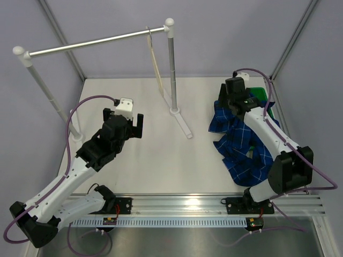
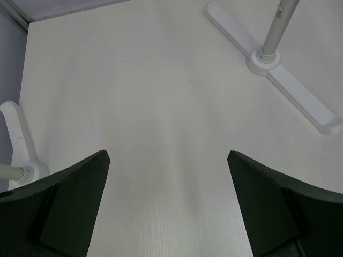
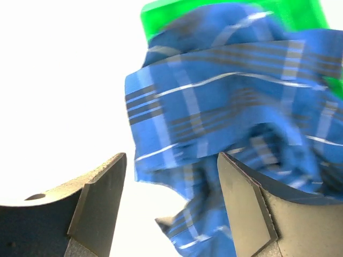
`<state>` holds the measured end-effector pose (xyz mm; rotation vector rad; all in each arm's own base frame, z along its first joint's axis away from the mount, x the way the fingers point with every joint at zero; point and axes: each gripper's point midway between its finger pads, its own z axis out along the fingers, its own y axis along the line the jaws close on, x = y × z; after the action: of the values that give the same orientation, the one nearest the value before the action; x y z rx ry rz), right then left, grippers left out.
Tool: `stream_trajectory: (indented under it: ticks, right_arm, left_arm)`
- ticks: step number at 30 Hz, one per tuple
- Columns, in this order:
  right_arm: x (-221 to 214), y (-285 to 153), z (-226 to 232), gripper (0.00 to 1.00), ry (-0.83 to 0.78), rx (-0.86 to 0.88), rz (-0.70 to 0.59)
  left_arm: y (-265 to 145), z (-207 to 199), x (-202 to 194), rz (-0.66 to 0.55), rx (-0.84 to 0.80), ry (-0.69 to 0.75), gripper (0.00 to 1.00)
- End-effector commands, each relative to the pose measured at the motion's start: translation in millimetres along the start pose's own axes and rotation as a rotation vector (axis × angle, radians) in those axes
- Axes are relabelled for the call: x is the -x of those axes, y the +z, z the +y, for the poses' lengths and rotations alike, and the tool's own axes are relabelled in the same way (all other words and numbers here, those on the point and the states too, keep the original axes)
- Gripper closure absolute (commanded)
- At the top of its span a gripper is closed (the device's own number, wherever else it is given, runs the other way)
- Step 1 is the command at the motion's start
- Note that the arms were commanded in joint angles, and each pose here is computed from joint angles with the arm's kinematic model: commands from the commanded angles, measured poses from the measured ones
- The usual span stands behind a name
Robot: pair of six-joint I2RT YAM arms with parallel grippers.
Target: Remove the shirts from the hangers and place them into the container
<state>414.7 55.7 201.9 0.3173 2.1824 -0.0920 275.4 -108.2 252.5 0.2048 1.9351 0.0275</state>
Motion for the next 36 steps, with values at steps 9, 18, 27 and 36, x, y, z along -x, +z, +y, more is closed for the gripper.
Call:
stream_trajectory:
  ticks: [9, 18, 27, 36]
  right_arm:
    - [-24.7, 35.9, 62.4, 0.15, -0.198, -0.116, 0.027]
    - [-49.2, 86.2, 53.5, 0.12, -0.281, -0.355, 0.094]
    - [-76.8, 114.2, 44.6, 0.15, -0.345, -0.434, 0.161]
    - [-79.4, 118.4, 36.9, 0.31, -0.368, -0.507, 0.173]
  left_arm:
    - [-1.8, 5.0, 7.6, -0.034, 0.019, -0.015, 0.01]
    - [-1.6, 4.6, 7.2, -0.034, 0.017, -0.015, 0.01]
    - [-1.9, 3.0, 7.4, -0.033, 0.008, -0.016, 0.01]
    - [-1.8, 2.6, 7.3, -0.032, 0.005, -0.018, 0.01]
